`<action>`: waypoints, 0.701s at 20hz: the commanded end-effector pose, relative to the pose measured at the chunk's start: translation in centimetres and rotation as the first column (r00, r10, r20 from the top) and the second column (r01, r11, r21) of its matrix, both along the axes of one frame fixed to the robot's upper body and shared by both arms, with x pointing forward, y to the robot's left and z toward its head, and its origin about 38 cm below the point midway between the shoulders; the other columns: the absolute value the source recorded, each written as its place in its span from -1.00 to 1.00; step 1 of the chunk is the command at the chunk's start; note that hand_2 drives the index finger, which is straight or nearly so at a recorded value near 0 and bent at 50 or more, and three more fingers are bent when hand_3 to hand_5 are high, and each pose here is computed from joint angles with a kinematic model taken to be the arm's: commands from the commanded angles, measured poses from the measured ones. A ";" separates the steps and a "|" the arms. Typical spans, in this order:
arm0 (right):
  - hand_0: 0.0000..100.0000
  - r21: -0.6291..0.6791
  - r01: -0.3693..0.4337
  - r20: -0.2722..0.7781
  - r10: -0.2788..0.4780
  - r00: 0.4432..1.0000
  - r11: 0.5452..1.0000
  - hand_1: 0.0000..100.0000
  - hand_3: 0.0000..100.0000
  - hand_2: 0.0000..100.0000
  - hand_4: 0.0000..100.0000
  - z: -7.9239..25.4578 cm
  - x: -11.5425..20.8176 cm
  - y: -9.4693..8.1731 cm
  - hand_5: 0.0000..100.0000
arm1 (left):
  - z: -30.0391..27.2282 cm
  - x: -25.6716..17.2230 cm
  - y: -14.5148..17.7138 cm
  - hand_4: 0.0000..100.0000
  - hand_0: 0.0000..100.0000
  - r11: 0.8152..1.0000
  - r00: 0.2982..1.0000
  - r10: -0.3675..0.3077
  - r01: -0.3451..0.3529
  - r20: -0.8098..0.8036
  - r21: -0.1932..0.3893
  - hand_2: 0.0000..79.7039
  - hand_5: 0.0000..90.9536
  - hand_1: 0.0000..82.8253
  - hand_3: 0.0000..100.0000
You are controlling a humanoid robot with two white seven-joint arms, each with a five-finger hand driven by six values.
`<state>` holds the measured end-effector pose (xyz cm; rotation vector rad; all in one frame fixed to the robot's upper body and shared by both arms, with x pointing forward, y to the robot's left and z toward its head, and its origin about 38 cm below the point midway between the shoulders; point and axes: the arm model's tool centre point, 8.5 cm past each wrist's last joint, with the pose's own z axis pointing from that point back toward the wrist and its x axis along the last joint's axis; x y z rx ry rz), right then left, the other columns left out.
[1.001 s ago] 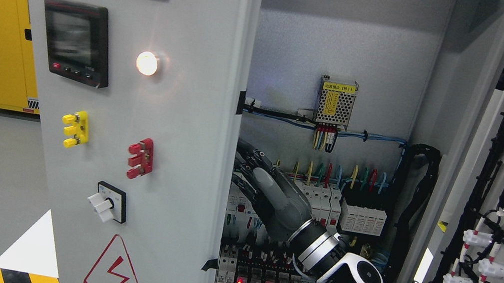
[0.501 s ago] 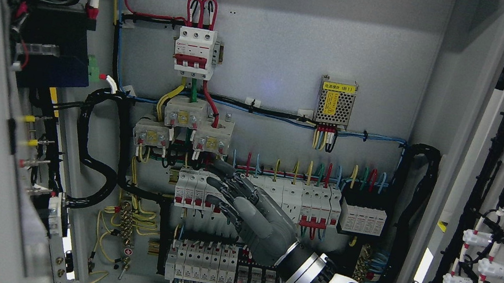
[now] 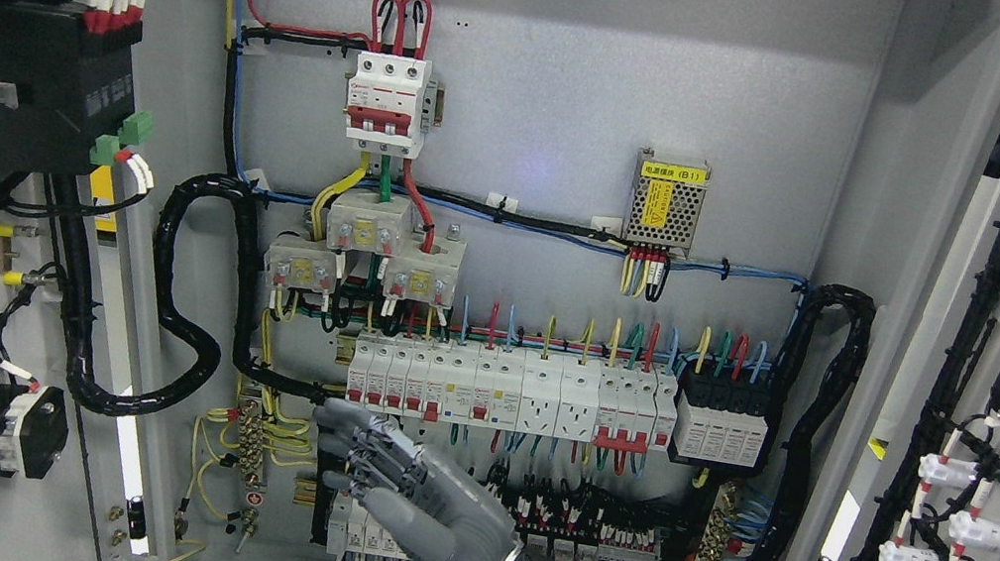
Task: Open door with both hands
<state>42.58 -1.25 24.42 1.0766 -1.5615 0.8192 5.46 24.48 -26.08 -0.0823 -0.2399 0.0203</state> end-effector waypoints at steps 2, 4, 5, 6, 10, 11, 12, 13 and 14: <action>-1.00 -0.081 -0.217 -0.021 0.216 0.976 0.973 0.00 -1.00 -0.92 -1.00 -3.8 -7.5 6.0 -1.00 | 5.7 10.3 -4.2 -1.00 -0.76 0.983 0.899 -0.014 0.093 0.438 -0.159 -1.00 -1.00 0.34 -1.00; -1.00 -0.085 -0.239 -0.038 0.237 0.971 0.967 0.00 -1.00 -0.92 -1.00 -4.5 -8.4 6.7 -1.00 | 6.0 11.4 -3.9 -1.00 -0.76 0.983 0.890 -0.017 0.098 0.456 -0.153 -1.00 -1.00 0.34 -1.00; -1.00 -0.084 -0.252 -0.044 0.249 0.967 0.964 0.00 -1.00 -0.92 -1.00 -4.7 -8.8 7.1 -1.00 | 5.8 11.0 -3.6 -1.00 -0.76 0.985 0.896 -0.019 0.094 0.444 -0.148 -1.00 -1.00 0.34 -1.00; -1.00 -0.090 -0.271 -0.050 0.268 0.962 0.958 0.00 -1.00 -0.92 -1.00 -5.1 -9.4 7.6 -1.00 | 5.2 10.0 -2.9 -1.00 -0.76 0.987 0.909 -0.023 0.087 0.416 -0.134 -1.00 -1.00 0.34 -1.00; -1.00 -0.087 -0.315 -0.052 0.312 0.949 0.945 0.00 -1.00 -0.92 -1.00 -5.0 -10.8 9.2 -1.00 | 3.1 6.5 -1.6 -1.00 -0.76 0.993 0.951 -0.022 0.056 0.308 -0.104 -1.00 -1.00 0.34 -1.00; -1.00 -0.083 -0.317 -0.051 0.314 0.948 0.945 0.00 -1.00 -0.92 -1.00 -4.9 -10.9 9.3 -1.00 | 3.0 6.2 -1.6 -1.00 -0.76 0.993 0.954 -0.021 0.054 0.299 -0.103 -1.00 -1.00 0.34 -1.00; -1.00 -0.079 -0.321 -0.052 0.317 0.947 0.944 0.00 -1.00 -0.92 -1.00 -4.8 -11.0 9.5 -1.00 | 2.8 5.7 -1.4 -1.00 -0.76 0.994 0.959 -0.020 0.050 0.284 -0.099 -1.00 -1.00 0.34 -1.00; -1.00 -0.079 -0.327 -0.051 0.324 0.945 0.942 0.00 -1.00 -0.92 -1.00 -4.7 -11.2 9.8 -1.00 | 2.4 4.9 -1.2 -1.00 -0.76 0.995 0.966 -0.019 0.044 0.258 -0.094 -1.00 -1.00 0.34 -1.00; -1.00 -0.078 -0.341 -0.048 0.338 0.940 0.937 0.00 -1.00 -0.92 -1.00 -4.6 -11.5 10.3 -1.00 | 1.8 3.5 -1.1 -1.00 -0.76 0.996 0.977 -0.016 0.035 0.214 -0.087 -1.00 -1.00 0.34 -1.00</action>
